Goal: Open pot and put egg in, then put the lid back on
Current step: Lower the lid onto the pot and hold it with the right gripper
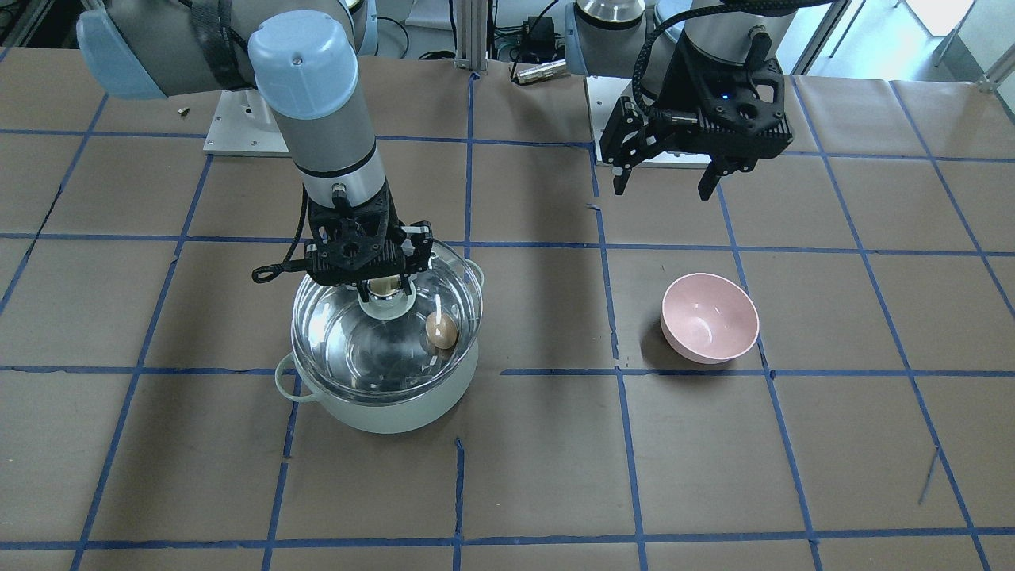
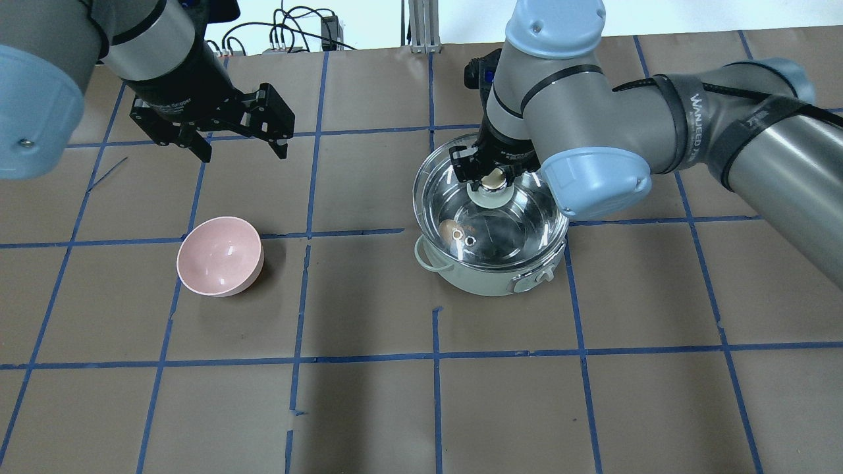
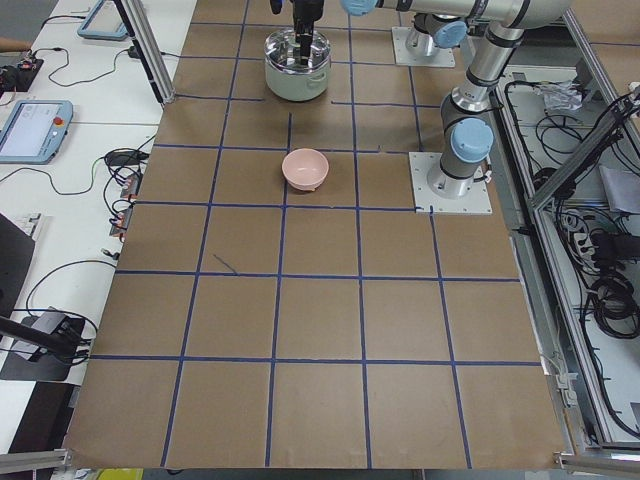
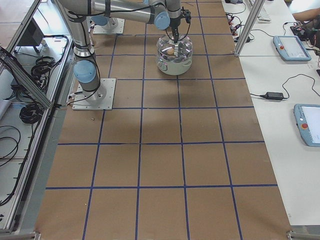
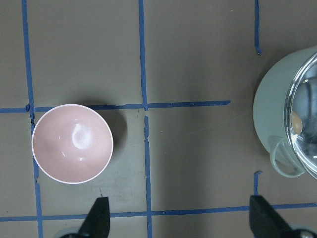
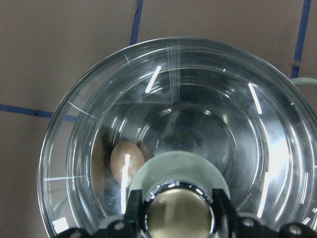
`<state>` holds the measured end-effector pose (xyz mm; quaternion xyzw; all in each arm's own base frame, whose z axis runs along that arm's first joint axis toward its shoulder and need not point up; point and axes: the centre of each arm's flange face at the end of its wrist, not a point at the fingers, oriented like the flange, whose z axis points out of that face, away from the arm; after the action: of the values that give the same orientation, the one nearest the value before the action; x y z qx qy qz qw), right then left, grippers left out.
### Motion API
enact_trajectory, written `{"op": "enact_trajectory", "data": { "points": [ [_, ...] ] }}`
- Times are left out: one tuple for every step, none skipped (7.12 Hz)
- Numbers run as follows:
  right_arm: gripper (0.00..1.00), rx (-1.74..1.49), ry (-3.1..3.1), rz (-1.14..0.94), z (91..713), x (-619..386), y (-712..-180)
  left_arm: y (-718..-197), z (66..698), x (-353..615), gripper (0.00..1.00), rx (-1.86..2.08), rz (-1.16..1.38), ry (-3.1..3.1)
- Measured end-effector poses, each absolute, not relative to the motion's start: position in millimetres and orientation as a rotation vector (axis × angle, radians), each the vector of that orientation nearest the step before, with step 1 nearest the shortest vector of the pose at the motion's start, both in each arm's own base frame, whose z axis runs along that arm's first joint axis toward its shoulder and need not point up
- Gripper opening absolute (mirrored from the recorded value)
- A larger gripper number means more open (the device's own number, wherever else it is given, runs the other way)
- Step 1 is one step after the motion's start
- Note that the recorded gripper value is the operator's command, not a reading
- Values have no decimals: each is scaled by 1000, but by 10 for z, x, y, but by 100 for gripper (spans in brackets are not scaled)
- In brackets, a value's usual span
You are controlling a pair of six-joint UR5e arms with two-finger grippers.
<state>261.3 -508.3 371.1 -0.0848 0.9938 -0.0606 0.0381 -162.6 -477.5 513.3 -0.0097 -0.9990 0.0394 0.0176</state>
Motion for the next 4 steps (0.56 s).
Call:
{"op": "enact_trajectory", "data": {
  "points": [
    [27,-271,3051,-179,3690,2565,-5098,-4774,5133,-1629,100,-31,122,-3104],
    [27,-273,3053,-168,3652,2523,-5101,-4775,5132,-1629,100,-31,122,-3104],
    [28,-271,3054,-160,3604,2495,-5093,-4775,5132,-1626,100,-30,122,-3104],
    [28,-269,3054,-164,3567,2482,-5086,-4776,5132,-1625,100,-30,122,-3104]
  ]
}}
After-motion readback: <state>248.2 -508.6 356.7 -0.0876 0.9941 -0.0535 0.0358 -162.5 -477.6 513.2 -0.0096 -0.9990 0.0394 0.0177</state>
